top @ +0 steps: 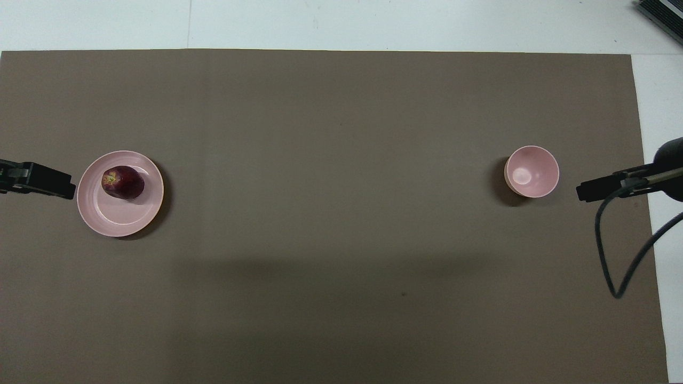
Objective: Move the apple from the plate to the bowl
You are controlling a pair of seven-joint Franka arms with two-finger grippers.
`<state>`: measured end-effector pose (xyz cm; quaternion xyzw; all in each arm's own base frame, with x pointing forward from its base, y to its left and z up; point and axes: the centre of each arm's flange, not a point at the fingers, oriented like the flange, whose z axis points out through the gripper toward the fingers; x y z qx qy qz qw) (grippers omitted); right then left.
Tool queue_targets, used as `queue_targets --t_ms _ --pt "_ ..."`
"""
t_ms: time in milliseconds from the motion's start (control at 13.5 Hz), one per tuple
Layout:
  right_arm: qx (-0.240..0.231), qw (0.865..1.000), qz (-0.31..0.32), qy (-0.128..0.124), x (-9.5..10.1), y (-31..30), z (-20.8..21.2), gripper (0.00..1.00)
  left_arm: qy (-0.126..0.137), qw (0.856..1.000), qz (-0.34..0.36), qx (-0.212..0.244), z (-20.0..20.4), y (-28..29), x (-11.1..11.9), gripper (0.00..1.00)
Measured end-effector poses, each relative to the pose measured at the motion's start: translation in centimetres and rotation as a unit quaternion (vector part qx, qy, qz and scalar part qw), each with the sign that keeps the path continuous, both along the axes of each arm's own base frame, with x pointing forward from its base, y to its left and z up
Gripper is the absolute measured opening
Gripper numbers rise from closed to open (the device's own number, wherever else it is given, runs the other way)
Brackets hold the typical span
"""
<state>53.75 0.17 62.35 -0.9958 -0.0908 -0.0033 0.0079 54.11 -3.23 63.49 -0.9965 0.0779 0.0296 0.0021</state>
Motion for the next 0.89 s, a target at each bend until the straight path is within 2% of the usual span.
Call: queue_targets --t_ms 370,667,889 --pt "0.0 1.0 0.0 0.0 0.0 0.0 0.0 1.0 -0.009 1.0 -0.004 -0.001 -4.4 0.3 1.5 1.0" --pt "0.0 1.0 0.0 0.0 0.0 0.0 0.0 1.0 -0.016 1.0 -0.016 -0.003 -7.5 2.8 2.6 1.0" --pt "0.0 1.0 0.0 0.0 0.0 0.0 0.0 1.0 -0.028 0.999 -0.021 -0.008 -11.4 4.7 3.8 1.0"
